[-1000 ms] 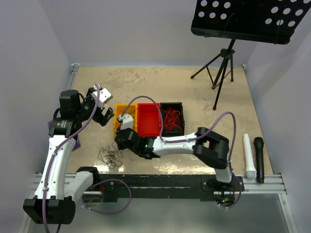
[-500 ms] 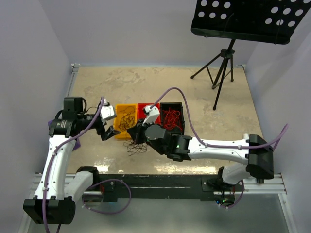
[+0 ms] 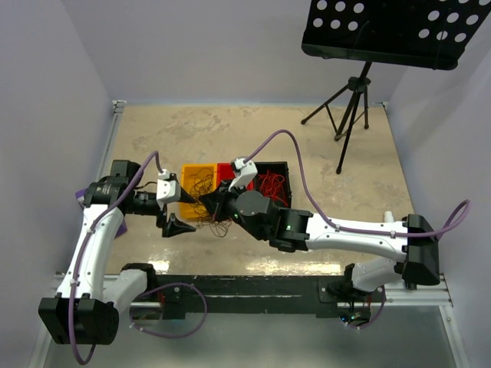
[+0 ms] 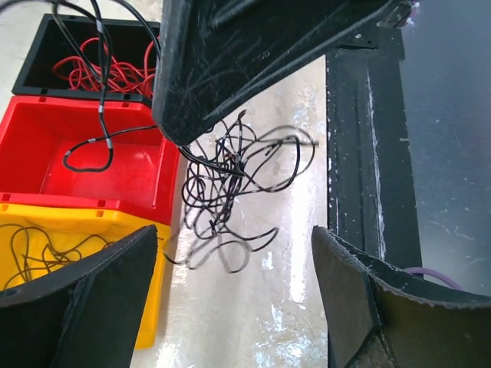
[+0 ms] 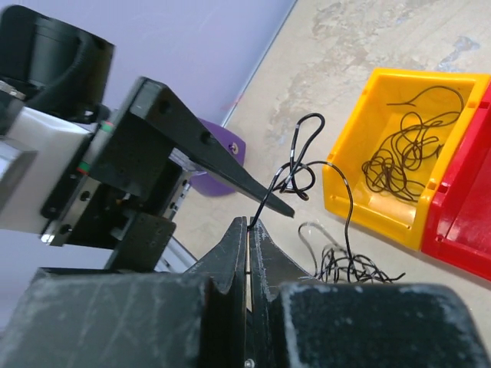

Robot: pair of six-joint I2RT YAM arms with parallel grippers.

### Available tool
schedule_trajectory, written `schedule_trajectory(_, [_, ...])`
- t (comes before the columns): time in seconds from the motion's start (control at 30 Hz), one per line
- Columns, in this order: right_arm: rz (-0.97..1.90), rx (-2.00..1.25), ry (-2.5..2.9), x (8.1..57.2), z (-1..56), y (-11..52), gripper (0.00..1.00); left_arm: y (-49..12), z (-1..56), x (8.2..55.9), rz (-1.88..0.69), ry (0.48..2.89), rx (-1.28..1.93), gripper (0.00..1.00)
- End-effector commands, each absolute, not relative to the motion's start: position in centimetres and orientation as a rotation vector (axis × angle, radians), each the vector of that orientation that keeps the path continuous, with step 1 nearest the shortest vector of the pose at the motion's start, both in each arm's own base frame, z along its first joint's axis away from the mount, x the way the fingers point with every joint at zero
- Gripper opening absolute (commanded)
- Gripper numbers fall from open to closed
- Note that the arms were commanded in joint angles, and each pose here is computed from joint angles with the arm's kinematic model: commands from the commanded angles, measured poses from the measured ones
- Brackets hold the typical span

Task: Untangle the cables

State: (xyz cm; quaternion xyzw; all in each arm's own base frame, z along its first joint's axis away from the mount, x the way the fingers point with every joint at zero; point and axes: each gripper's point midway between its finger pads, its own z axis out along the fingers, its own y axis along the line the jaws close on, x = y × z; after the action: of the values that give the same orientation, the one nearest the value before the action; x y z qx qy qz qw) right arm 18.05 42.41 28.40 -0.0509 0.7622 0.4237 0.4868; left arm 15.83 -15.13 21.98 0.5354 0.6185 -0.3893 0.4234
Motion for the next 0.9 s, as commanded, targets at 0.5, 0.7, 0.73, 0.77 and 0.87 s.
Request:
schedule_trajectory(0.5, [1.179, -0.051, 1.73, 17.4, 35.4, 41.7, 0.0, -16.0, 23.7, 16.1, -1.023, 1.395, 1.362, 0.0])
schedule_trajectory(0.7, [1.137, -0.018, 1.687, 17.9, 37.9, 39.6, 0.0, -15.5, 23.0, 16.2, -0.965, 1.417, 1.41, 0.0])
schedule_trajectory(0.73, [1.123, -0.008, 1.671, 18.0, 38.6, 39.0, 0.0, -15.4, 22.9, 16.3, -0.944, 1.418, 1.421, 0.0])
schedule_trajectory(0.77, [1.11, 0.003, 1.655, 18.2, 39.3, 38.3, 0.0, -15.3, 22.9, 16.4, -0.925, 1.415, 1.429, 0.0])
schedule_trajectory(0.87, [1.078, 0.038, 1.609, 18.6, 41.9, 36.2, 0.0, -14.9, 22.7, 16.8, -0.857, 1.417, 1.456, 0.0])
